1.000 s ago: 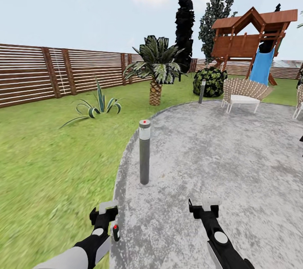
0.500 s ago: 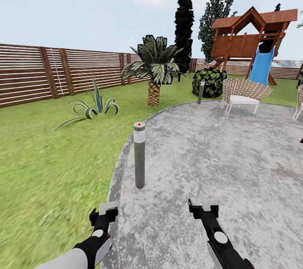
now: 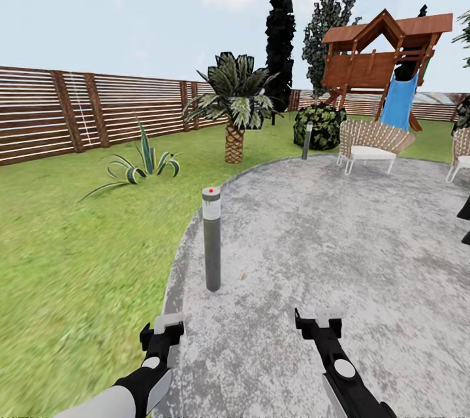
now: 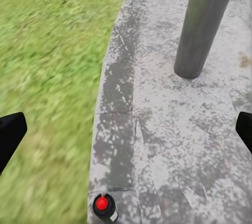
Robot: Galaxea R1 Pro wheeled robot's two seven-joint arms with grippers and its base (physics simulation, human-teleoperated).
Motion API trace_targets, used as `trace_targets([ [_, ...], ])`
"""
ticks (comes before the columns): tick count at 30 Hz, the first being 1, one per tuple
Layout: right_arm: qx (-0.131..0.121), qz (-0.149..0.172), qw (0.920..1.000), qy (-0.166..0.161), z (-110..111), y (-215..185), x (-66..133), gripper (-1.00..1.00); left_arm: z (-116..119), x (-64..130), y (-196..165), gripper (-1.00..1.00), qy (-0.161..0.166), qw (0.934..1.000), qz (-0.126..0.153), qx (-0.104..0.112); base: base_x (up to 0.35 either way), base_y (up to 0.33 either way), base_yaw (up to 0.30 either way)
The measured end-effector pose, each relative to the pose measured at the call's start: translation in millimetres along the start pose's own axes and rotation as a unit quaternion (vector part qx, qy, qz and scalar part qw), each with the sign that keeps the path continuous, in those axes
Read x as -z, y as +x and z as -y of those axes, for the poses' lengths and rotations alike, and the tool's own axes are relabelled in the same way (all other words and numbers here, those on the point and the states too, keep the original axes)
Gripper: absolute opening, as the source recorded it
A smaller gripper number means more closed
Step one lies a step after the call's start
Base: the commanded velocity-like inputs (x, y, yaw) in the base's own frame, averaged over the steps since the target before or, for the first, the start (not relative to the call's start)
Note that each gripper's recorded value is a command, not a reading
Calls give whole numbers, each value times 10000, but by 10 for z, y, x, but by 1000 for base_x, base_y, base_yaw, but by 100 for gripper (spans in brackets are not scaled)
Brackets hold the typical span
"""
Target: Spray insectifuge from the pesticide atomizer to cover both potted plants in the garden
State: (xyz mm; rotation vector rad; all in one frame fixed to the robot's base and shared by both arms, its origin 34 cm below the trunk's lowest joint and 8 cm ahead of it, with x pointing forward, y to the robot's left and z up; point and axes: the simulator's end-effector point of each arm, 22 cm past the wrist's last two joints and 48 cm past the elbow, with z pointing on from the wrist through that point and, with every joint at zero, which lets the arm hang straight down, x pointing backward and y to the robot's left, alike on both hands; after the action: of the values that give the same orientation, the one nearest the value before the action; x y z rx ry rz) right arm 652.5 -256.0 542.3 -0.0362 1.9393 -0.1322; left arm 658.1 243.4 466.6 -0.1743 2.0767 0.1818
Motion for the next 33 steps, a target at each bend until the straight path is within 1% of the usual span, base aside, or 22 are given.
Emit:
trace_targets([
  [8,0,-51,10000,1,-19,227,-39,100,-19,-67,232,100,-12,10000,-51,-17,0,0,0],
  [17,5,-122,9999,-5,-46,501,-82,100,-51,-83,632,100,-22,9999,-162,-51,0,0,0],
  [23,9,-177,9998,-10,-64,696,-108,100,-71,-69,834,100,-21,10000,-1,-8,0,0,0],
  [31,6,-231,9997,-14,-89,935,-142,100,-72,-118,1078,100,-22,10000,-21,-18,0,0,0],
  [33,-10,-172,9999,-11,-92,923,-157,100,-72,-132,1140,100,-20,10000,-36,-21,0,0,0],
])
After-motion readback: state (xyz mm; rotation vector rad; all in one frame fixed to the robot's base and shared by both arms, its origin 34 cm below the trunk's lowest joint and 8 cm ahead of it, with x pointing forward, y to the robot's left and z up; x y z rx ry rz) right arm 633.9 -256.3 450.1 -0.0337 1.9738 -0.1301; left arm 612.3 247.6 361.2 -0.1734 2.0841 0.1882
